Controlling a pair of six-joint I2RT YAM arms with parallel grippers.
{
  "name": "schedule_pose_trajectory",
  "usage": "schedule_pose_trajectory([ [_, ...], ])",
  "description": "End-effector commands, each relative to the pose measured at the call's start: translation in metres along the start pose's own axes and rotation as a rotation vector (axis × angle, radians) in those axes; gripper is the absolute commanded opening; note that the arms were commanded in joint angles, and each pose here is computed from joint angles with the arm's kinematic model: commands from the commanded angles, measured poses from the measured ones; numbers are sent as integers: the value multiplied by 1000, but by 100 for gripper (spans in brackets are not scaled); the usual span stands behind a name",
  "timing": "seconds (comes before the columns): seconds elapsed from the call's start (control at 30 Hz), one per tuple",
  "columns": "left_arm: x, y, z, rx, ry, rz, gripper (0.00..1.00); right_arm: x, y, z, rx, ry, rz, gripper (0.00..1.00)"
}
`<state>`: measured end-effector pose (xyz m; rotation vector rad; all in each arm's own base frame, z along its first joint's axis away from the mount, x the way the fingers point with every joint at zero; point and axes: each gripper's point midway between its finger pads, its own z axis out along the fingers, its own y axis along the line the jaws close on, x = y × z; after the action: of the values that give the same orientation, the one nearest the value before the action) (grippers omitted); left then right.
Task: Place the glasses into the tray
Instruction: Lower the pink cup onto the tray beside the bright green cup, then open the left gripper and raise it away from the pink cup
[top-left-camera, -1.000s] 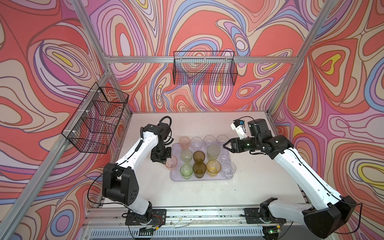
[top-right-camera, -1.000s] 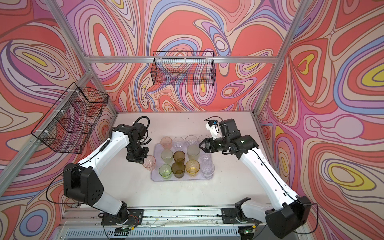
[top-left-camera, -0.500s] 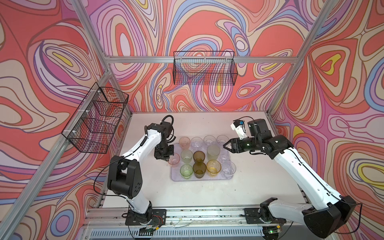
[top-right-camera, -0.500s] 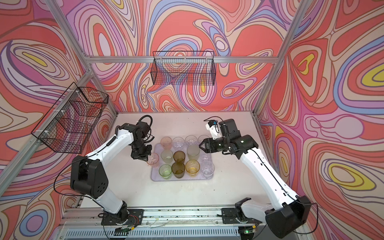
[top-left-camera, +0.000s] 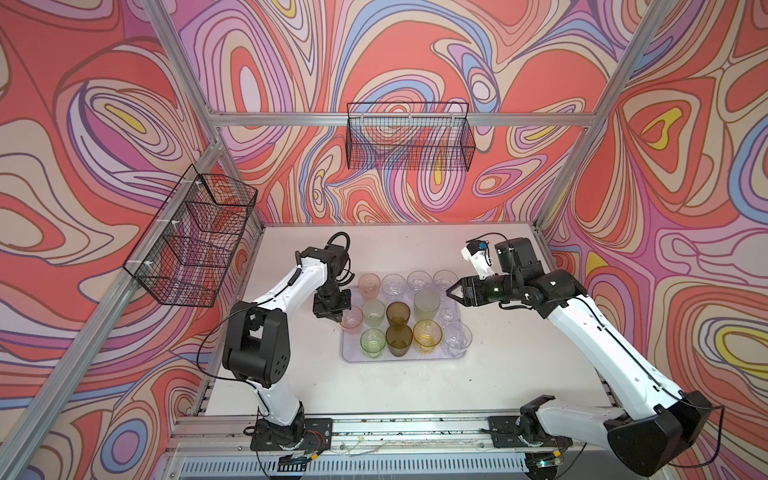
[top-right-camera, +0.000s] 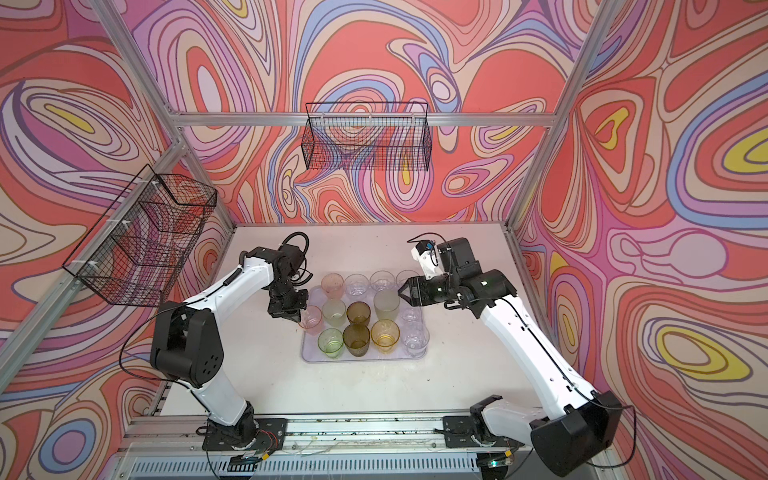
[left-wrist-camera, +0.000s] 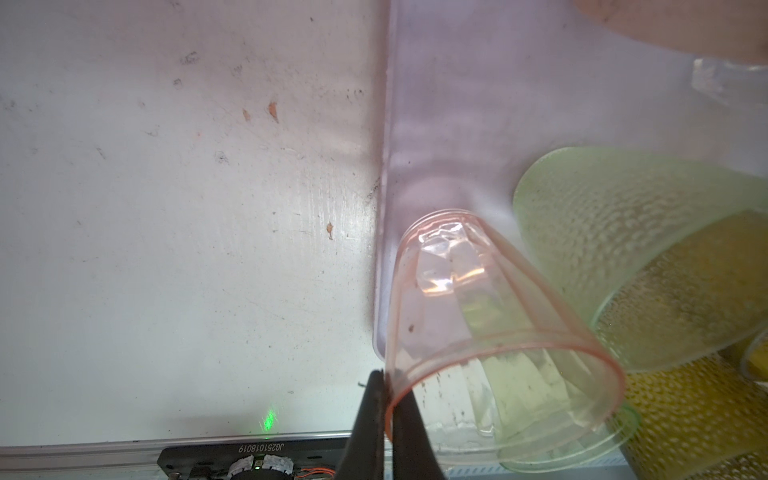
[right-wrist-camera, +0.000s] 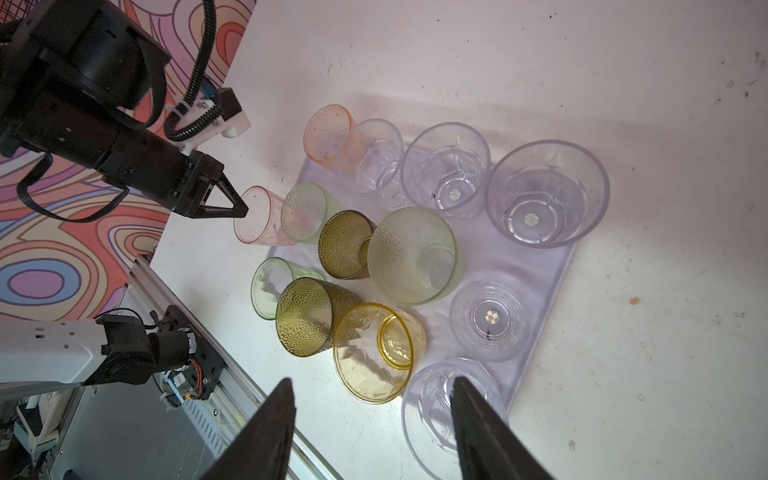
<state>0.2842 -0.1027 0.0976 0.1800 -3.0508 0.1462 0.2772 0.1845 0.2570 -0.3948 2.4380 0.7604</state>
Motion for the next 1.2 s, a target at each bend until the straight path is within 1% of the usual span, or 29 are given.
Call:
schedule_pose_trajectory([
  [0.0, 3, 3, 10, -6, 34, -14, 0, -5, -1, -3, 13, -12, -15, 61],
  [0.53, 15, 3, 18, -42, 57, -8, 0, -3, -1, -4, 13, -9, -12, 61],
  [0.77, 18, 4, 22, -60, 63, -6, 2, -3, 0, -6, 12, -12, -12, 61],
  [0.83, 18, 5, 21, -66, 62, -7, 3, -3, 0, -7, 13, -13, -12, 61],
  [1.17, 19, 4, 18, -66, 63, -3, 12, -3, 0, -7, 14, -13, -11, 61],
])
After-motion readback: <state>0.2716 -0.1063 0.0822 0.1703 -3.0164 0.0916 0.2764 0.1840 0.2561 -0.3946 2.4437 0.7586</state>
